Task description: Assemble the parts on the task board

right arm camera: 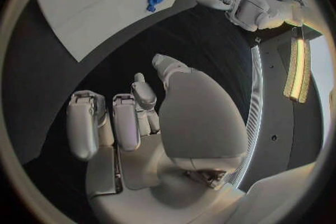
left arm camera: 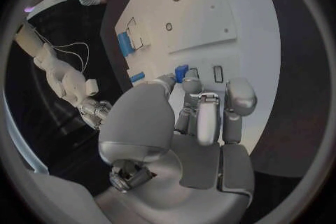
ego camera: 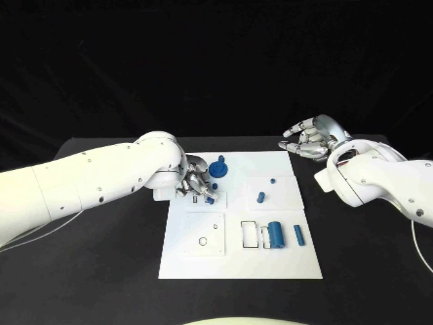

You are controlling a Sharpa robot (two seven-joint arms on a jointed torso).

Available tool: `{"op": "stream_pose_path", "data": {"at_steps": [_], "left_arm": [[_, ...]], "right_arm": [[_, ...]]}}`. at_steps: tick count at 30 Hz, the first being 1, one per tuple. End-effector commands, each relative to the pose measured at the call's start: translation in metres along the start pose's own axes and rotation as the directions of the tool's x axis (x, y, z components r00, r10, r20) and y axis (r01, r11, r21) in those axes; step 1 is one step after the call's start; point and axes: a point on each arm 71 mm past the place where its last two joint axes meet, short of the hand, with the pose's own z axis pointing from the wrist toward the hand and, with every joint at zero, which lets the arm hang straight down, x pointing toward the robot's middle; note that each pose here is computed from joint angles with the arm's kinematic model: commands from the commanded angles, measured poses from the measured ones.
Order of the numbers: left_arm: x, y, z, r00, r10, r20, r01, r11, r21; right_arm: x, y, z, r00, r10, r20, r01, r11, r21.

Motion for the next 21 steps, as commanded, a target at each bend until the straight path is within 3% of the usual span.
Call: {"op": "stream_pose_path", "data": {"at_steps": [1,11,21], "left_arm": [[0.0011,-0.0018,0.0,1.0,-0.021,-0.023,0.021,1.0,0.016],[0.0004,-0.0003,-0.0002,0.999,-0.044,-0.022,0.044,0.999,0.023],[-0.002,0.0023,-0.006,0.99,-0.14,0.032,0.138,0.989,0.06]], "right_arm": [[0.0004,0.0007,0.0003,1.0,-0.013,-0.003,0.013,1.0,-0.007],[0.0004,0.0005,0.0004,1.0,-0.013,-0.003,0.013,1.0,-0.006],[-0.0005,-0.0004,0.0003,1.0,-0.014,-0.001,0.014,1.0,-0.005]]}}
